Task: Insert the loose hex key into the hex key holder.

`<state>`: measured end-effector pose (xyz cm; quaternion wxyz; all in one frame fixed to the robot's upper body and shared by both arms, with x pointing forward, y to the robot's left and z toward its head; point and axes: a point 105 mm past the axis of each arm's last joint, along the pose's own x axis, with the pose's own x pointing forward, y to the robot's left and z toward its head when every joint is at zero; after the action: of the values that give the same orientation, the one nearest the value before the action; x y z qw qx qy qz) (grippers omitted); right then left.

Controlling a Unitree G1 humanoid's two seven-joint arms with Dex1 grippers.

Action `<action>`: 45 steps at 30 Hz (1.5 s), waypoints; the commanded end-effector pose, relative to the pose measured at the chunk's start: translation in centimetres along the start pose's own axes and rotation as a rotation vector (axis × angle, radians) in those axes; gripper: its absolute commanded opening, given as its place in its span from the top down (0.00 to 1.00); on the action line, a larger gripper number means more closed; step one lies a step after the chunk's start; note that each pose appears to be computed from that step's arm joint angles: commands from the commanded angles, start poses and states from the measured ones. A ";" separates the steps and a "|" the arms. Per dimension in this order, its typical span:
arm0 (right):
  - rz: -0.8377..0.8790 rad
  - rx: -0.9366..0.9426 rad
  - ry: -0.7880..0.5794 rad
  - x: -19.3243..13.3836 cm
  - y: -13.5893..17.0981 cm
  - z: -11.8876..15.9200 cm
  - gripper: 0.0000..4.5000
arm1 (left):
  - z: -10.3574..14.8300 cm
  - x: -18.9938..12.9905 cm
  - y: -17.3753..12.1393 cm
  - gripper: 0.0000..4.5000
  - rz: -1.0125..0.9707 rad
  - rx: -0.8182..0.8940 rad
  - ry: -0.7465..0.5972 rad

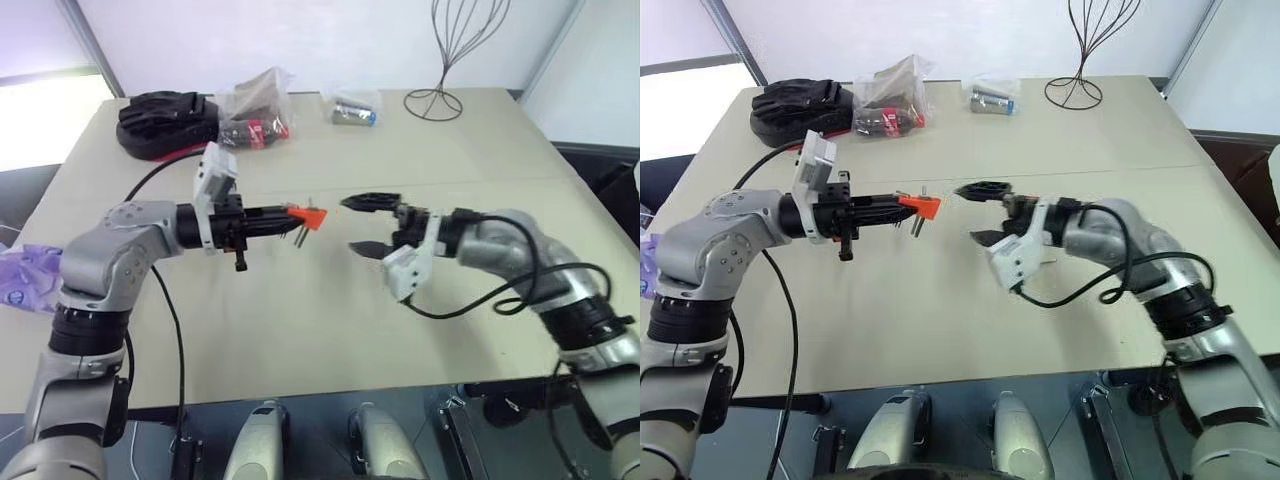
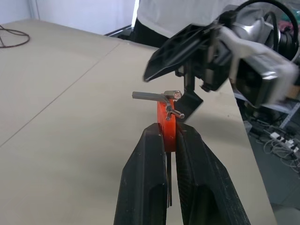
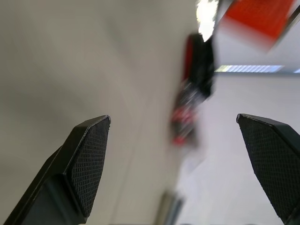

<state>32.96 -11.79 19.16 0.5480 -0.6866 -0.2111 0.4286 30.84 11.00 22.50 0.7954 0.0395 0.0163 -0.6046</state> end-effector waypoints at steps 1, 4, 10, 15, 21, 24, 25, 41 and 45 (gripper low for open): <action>0.119 0.115 0.054 -1.8 0.9 -1.6 0.01 | 1.1 -0.3 -0.5 1.00 0.002 0.076 -0.014; 0.234 0.270 0.095 -2.6 1.8 -2.5 0.01 | 1.1 -0.3 -0.5 1.00 0.005 0.079 -0.017; 0.360 0.550 0.105 -1.9 1.8 -3.4 0.01 | 1.1 -0.1 -0.6 1.00 0.010 0.084 -0.023; 0.431 0.708 0.113 -0.6 2.9 -4.4 0.01 | 1.1 -0.2 -0.9 1.00 0.018 0.089 -0.026; 0.534 0.827 0.119 -0.1 5.1 -5.0 0.01 | 1.1 -0.4 -1.1 1.00 0.037 0.089 -0.027; 0.539 0.849 0.142 0.1 5.9 -5.8 0.01 | 1.1 -0.5 -1.1 1.00 0.045 0.089 -0.026; 0.539 0.850 0.143 0.1 6.0 -5.9 0.01 | 1.1 -0.6 -1.2 1.00 0.046 0.089 -0.026; 0.585 1.043 0.134 1.7 8.4 -5.7 1.00 | 1.1 -0.8 -1.1 1.00 0.075 0.091 -0.021; 0.211 1.005 0.161 3.2 4.6 -7.5 1.00 | 1.0 -0.7 -1.0 1.00 0.081 0.090 -0.021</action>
<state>38.49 -15.78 11.61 0.7332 -0.3836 0.2060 0.5224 29.98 11.20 22.34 0.8167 0.0570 0.0033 -0.5742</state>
